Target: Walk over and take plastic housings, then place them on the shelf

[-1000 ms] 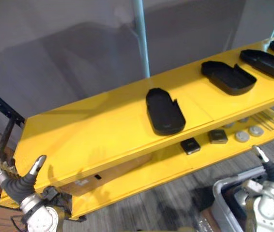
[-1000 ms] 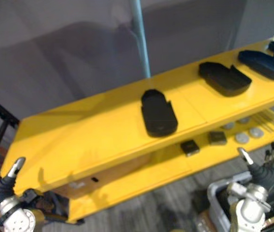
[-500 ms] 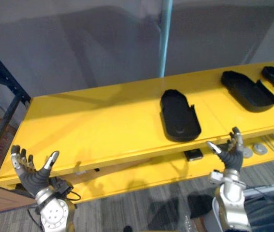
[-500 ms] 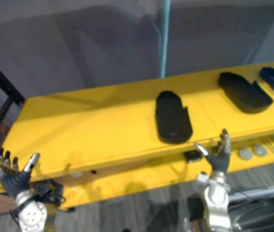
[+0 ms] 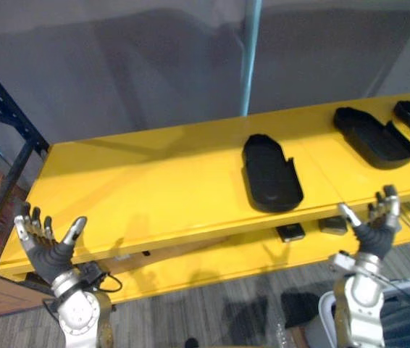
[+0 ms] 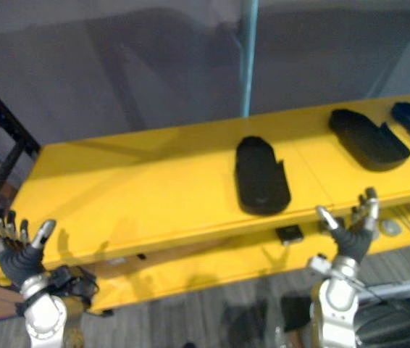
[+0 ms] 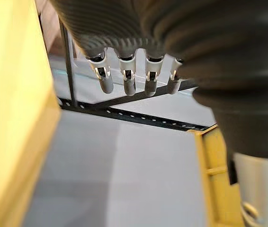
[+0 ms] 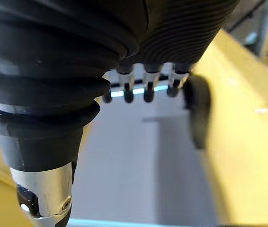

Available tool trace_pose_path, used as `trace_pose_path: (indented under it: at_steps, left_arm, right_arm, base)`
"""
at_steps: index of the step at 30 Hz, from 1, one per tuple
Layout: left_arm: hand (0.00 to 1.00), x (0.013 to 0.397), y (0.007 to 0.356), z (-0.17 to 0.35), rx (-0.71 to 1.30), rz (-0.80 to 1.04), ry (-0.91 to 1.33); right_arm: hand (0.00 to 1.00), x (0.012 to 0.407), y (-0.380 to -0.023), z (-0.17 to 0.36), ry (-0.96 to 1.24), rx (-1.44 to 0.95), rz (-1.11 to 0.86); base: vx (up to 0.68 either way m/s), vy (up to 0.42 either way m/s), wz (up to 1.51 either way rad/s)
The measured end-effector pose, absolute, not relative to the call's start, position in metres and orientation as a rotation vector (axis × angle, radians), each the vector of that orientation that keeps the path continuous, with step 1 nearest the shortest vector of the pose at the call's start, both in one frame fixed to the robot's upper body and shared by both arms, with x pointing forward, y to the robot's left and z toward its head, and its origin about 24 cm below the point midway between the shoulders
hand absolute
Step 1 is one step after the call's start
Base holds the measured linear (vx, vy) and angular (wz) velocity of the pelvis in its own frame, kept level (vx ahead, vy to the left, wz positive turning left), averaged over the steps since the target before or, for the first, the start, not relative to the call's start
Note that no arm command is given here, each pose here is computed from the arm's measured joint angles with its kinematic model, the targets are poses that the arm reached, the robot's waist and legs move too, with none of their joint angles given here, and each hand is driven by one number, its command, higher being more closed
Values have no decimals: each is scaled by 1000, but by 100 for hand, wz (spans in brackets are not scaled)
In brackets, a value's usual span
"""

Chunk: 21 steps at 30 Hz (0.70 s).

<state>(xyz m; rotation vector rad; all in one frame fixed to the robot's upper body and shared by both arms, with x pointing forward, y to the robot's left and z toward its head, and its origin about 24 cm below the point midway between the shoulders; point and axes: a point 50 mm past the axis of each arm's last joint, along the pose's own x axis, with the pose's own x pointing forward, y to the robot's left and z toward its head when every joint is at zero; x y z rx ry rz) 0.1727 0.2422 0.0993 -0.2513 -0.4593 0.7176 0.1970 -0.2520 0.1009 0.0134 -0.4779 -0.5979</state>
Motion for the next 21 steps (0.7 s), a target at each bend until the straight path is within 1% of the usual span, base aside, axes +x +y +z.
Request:
trace_pose_path:
  at_steps: [4, 6, 7, 9, 12, 17, 21]
  left_arm:
    - [0, 174, 243, 99, -333, 691, -471]
    - [0, 175, 241, 99, -341, 682, -469]
    - [0, 175, 241, 99, -341, 679, -468]
    - [0, 176, 240, 99, -337, 662, -469]
    - [0, 176, 239, 100, -330, 638, -472]
    - [0, 173, 240, 96, -322, 644, -452]
    - [0, 174, 233, 94, -333, 620, -435]
  right_arm:
    - [0, 206, -238, 118, -594, 43, -544]
    - [0, 215, -218, 124, -634, 60, -466]
    - [100, 216, -214, 125, -637, 60, -446]
    - [100, 220, -195, 124, -628, 53, -333]
    - [100, 223, -181, 124, -629, 37, -247]
    - [100, 225, -167, 125, -631, 41, -141]
    - [100, 222, -155, 117, -593, 55, -83]
  base:
    - [-3, 9, 14]
    - [25, 13, 14]
    - [52, 42, 17]
    - [69, 58, 25]
    - [60, 53, 24]
    - [31, 31, 14]
    - [-4, 3, -2]
